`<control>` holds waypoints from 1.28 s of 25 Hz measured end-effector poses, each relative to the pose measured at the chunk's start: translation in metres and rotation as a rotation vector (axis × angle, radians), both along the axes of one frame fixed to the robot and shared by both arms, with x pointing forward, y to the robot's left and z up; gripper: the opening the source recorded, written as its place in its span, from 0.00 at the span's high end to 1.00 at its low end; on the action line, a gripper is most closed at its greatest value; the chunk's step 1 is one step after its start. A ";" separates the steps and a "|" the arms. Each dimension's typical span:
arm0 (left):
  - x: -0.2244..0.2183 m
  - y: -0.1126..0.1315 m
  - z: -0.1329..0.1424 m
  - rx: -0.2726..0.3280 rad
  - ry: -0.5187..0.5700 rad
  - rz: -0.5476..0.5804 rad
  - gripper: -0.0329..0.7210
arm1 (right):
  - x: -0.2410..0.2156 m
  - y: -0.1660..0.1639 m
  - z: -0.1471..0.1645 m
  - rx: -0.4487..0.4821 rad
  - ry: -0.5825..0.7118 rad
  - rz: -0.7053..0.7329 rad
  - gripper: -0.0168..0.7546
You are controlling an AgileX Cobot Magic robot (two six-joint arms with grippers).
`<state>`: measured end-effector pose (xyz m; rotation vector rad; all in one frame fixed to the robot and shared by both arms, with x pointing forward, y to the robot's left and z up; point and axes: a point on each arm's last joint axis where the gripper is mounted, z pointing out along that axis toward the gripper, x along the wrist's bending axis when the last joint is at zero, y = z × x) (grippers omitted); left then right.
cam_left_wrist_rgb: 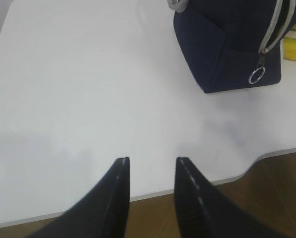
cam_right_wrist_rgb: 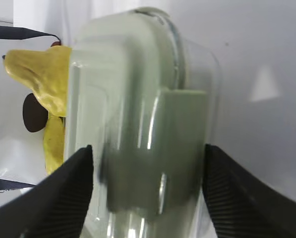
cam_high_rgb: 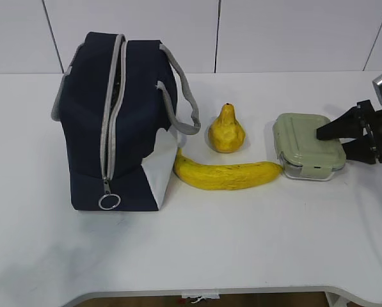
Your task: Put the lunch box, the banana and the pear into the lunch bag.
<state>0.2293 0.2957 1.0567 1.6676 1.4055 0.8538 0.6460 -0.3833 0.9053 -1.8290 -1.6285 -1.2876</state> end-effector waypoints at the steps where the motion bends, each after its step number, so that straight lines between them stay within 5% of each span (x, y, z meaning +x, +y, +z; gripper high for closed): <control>1: 0.000 0.000 0.000 0.000 0.000 0.000 0.64 | 0.001 0.002 0.000 0.003 -0.004 0.002 0.27; 17: 0.000 0.000 0.000 -0.001 0.000 0.000 0.64 | 0.003 0.003 -0.007 0.026 0.006 -0.012 0.28; 23: 0.000 0.000 0.000 -0.001 0.000 0.000 0.64 | 0.004 0.003 -0.005 0.033 0.000 -0.017 0.43; 32: 0.000 0.000 0.000 -0.001 0.000 0.000 0.64 | 0.004 0.003 -0.005 0.037 0.003 -0.019 0.47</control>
